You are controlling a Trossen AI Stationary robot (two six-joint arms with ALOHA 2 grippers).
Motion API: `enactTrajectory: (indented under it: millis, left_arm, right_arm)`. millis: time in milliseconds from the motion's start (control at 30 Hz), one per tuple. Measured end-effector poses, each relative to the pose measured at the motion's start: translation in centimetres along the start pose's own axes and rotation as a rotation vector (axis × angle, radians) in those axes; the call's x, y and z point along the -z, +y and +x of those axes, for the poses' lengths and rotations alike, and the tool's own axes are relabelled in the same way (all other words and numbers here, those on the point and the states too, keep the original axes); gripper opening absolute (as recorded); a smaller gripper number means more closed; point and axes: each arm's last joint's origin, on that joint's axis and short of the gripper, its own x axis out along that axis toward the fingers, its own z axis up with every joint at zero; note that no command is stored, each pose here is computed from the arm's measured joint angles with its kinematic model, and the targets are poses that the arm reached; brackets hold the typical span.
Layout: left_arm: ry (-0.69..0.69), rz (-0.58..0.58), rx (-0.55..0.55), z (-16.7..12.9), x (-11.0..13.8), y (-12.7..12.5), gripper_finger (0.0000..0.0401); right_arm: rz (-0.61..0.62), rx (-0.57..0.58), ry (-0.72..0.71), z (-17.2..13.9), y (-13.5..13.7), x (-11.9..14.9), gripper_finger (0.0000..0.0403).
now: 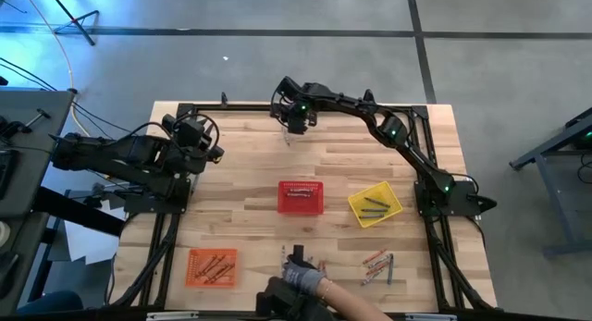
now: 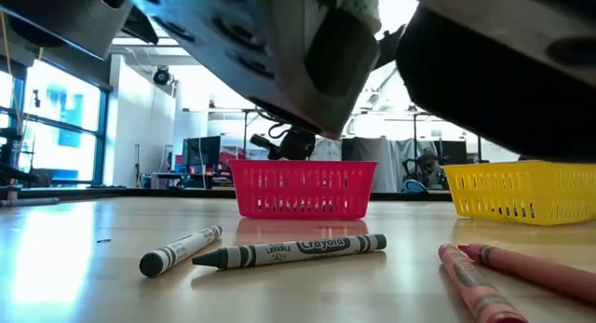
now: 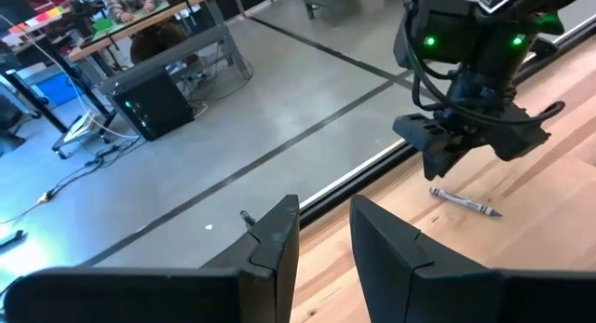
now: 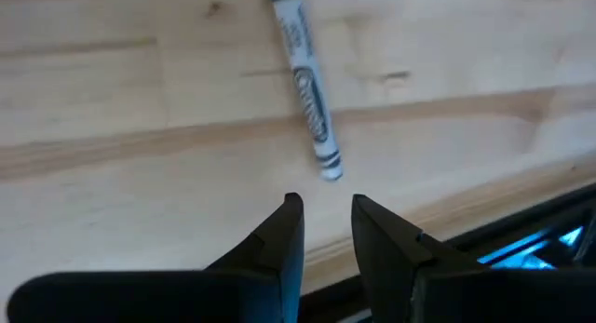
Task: Sort crayons
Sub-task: Put the gray crayon into the red bin
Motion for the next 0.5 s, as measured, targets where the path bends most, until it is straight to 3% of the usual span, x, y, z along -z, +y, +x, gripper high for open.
enactTrajectory:
  millis: [500]
  left_arm:
    - [0.002,0.000,0.003,0.00,0.01,-0.01,0.0085]
  right_arm:
    - [-0.173,-0.017,-0.012,0.13,-0.41,-1.08,0.0087]
